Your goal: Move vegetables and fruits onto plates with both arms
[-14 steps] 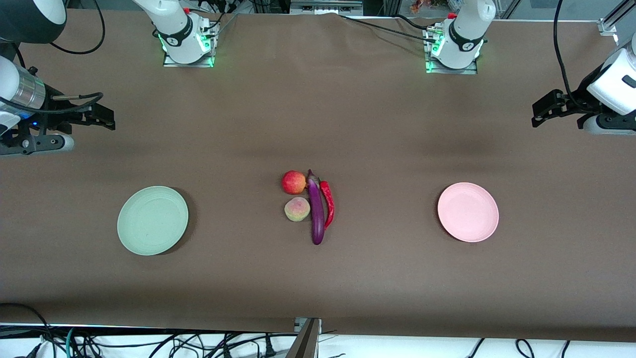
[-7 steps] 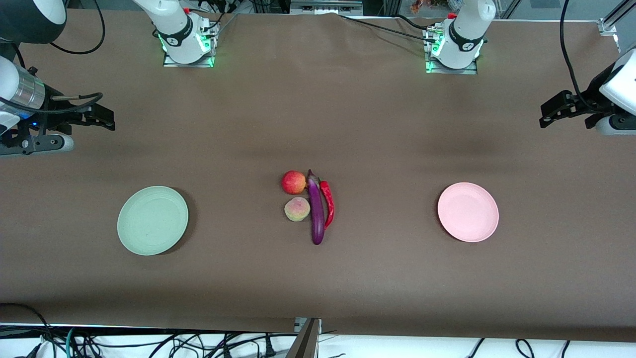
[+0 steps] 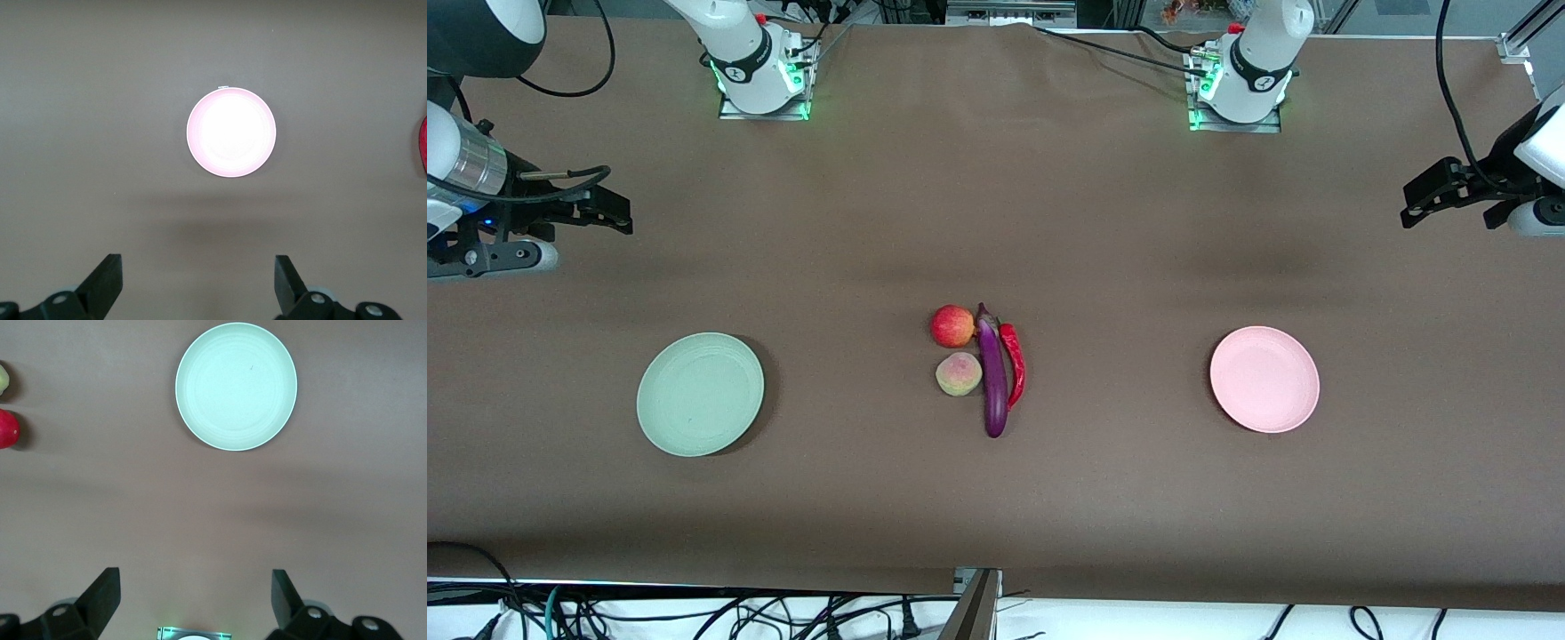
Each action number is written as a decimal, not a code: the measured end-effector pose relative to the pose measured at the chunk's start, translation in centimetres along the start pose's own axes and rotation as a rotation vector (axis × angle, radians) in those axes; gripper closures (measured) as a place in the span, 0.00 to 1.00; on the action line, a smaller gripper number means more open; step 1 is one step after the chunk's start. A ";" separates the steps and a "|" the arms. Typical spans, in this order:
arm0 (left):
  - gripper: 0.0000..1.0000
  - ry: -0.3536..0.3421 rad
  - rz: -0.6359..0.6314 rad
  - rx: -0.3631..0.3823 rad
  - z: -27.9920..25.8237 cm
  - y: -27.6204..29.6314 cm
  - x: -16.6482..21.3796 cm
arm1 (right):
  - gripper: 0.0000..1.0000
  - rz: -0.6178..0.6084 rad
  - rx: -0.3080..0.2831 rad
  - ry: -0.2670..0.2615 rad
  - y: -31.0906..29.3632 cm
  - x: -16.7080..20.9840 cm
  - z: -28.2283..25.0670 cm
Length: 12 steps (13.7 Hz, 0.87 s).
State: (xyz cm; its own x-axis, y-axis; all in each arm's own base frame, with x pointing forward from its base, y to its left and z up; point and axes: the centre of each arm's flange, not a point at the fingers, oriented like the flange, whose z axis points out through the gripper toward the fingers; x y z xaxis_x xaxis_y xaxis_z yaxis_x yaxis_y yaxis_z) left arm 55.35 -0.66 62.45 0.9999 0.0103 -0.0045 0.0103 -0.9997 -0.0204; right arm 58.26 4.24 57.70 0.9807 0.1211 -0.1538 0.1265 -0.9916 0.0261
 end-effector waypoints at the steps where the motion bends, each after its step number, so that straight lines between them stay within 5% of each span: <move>1: 0.00 -0.003 0.000 0.000 0.1 0.0 0.1 | 0.00 0.001 0.000 0.001 0.0 0.0 0.0; 12: 0.00 -0.007 -0.001 0.000 0.4 0.0 0.2 | 0.00 0.003 0.001 0.030 0.3 1.1 0.6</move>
State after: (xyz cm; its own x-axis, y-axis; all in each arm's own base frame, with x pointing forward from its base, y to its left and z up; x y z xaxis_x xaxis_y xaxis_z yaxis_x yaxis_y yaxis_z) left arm 55.58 -0.62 62.05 0.9999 0.0112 -0.0116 0.0109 -0.9997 -0.0205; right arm 59.27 4.07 56.99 0.9850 0.1198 -0.1238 0.1239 -0.9920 0.0255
